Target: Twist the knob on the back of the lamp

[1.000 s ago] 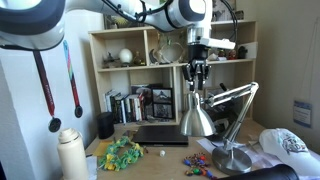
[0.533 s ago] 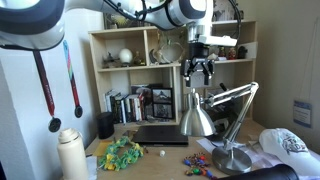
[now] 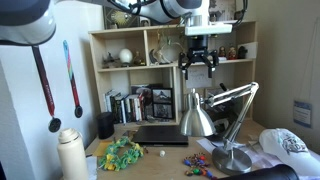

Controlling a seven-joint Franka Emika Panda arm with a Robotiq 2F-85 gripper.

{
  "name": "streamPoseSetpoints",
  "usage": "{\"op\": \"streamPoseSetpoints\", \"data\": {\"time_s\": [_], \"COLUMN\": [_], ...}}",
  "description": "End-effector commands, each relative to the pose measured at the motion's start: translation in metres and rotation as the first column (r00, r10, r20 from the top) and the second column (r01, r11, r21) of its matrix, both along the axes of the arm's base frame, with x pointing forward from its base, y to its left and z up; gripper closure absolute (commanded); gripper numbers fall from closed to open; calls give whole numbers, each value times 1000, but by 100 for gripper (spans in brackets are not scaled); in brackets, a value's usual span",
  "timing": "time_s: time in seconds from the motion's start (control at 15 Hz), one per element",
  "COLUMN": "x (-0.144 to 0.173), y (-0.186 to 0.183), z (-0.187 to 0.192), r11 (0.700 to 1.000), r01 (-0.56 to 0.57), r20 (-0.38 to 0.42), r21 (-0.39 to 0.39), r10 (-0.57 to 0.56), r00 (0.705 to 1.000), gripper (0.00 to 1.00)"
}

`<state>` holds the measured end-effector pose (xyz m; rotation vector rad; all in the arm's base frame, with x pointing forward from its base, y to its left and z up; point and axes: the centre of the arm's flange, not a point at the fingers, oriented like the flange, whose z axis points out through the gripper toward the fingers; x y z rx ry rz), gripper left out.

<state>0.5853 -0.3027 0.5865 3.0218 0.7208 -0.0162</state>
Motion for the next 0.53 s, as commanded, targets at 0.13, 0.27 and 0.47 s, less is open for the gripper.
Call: {"op": "streamPoseSetpoints", "data": {"time_s": [0.13, 0.27, 0.47], "x": [-49, -60, -82], "y": [33, 47, 68], "z": [12, 12, 13], "r11": [949, 907, 820], "r01": [314, 422, 571], "r20": [-4, -4, 1], "r21": [-16, 8, 33], "r10": [-314, -422, -571], "r00": [949, 907, 821], "gripper": [0, 0, 0]}}
